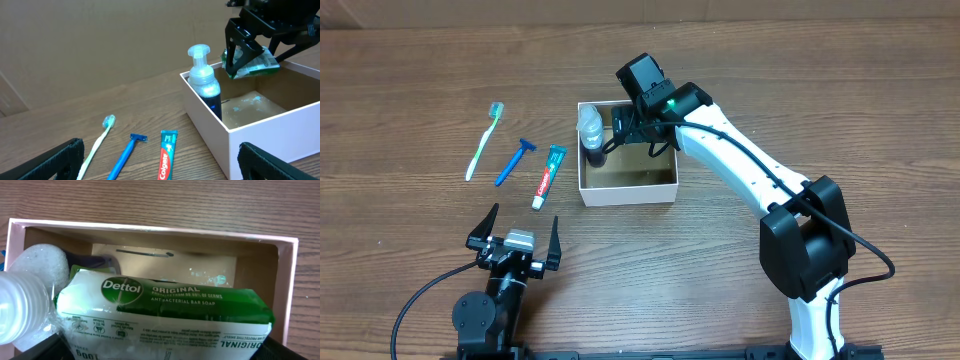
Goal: Pack container
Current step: 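Carry the bar soap left and lower it into the box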
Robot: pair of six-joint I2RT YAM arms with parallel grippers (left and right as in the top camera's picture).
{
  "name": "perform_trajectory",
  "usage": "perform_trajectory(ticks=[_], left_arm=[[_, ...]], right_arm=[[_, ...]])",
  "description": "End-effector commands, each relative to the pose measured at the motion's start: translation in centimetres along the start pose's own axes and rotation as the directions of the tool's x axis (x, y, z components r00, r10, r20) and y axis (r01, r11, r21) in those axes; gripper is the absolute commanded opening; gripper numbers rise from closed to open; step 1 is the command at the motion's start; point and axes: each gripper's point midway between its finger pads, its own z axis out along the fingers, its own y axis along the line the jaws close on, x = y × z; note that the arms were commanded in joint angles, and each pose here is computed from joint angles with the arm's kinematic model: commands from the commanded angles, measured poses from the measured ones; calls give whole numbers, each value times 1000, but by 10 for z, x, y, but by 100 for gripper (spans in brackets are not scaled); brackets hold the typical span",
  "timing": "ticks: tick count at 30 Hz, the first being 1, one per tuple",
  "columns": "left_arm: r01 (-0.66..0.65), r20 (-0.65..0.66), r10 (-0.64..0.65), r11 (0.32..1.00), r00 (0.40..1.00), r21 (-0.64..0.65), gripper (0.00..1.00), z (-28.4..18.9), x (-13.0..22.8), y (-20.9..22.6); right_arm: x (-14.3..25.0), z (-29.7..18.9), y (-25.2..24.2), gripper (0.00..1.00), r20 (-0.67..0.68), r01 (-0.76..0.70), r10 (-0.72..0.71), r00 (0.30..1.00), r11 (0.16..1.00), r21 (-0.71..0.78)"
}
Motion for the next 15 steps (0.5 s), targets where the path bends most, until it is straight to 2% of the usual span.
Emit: perform_trajectory(ticks=[1, 15], left_arm=[[-5, 3, 5, 1000, 1000, -12, 100, 0, 0, 2], [-5, 3, 5, 1000, 1000, -12, 100, 0, 0, 2]], right_arm=[[0, 7, -8, 70, 11, 19, -20, 1000, 999, 44], [7, 29, -12, 70, -15, 35, -34, 999, 997, 64]])
